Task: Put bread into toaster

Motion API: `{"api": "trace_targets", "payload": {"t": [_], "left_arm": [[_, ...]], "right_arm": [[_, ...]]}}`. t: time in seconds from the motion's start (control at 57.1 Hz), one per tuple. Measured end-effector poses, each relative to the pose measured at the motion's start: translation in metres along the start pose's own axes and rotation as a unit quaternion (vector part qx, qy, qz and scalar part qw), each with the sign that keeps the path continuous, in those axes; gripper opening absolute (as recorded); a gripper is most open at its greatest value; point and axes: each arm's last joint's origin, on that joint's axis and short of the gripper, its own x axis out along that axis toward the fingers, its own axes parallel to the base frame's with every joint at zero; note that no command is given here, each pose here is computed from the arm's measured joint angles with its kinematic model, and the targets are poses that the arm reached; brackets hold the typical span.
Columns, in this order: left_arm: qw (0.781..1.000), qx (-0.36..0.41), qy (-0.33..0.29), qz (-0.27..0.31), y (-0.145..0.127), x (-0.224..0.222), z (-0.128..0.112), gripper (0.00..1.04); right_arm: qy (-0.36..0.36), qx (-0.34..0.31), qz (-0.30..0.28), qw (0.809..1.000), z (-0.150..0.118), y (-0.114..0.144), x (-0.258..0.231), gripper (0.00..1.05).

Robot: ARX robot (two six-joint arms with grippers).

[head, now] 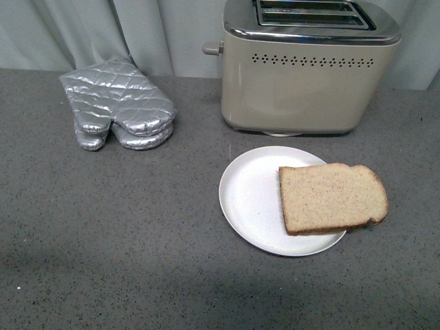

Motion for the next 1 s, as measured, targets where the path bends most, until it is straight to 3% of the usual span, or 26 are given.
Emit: {"api": "trace_targets", "payload": {"t": [0.333, 0.998], "left_arm": [[1.000, 0.004, -0.010, 0.005, 0.017, -0.016, 0.006, 0.04], [1.000, 0.004, -0.017, 0.004, 0.017, -0.038, 0.010, 0.04]], "right_arm": [[0.000, 0.000, 0.000, 1.000, 0.000, 0.000, 0.000, 0.95], [0.000, 0.000, 0.000, 1.000, 0.000, 0.000, 0.000, 0.95]]}}
